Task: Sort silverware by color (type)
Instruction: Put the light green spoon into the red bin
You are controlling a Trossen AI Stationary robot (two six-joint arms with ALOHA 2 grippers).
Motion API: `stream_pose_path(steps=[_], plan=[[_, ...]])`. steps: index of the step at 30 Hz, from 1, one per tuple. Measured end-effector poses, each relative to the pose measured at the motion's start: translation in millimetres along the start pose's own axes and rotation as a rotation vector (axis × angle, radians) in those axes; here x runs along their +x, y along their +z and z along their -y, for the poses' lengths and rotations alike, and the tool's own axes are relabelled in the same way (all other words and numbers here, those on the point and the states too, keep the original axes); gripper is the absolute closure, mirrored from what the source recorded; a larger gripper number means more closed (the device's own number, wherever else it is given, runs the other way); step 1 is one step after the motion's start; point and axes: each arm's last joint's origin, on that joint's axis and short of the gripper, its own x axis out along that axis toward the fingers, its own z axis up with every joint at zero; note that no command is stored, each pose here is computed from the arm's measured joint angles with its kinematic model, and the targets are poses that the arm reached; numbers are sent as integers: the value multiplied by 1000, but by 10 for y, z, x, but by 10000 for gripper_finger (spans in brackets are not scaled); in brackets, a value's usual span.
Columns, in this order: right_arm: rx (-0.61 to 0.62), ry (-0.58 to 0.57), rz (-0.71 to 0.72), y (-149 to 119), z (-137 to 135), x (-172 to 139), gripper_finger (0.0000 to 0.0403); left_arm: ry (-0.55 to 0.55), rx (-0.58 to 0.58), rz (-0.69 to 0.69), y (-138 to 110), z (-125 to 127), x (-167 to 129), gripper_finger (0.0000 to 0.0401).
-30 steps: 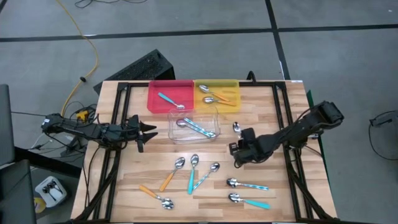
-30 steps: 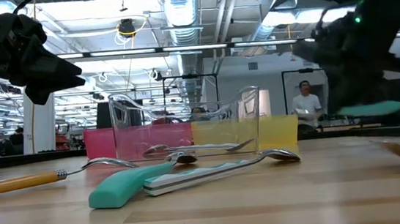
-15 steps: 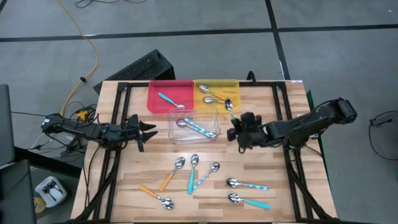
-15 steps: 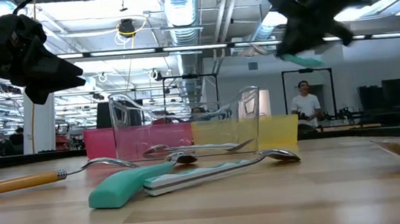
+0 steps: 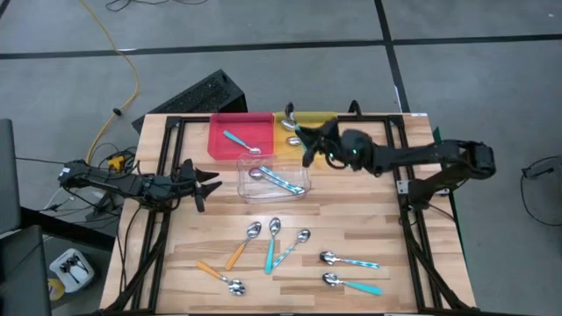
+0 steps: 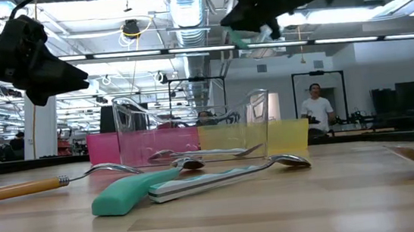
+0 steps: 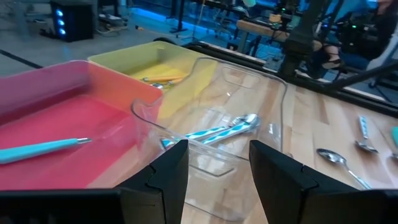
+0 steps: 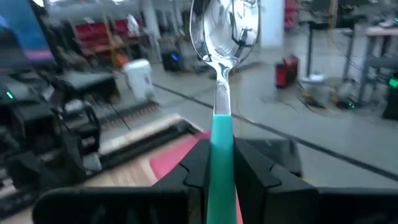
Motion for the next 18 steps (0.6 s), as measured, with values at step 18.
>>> stream_pose_path(steps=[18], plan=[[-180, 221, -96, 194, 33, 1739, 330, 16, 8, -6, -11, -8, 0, 248]])
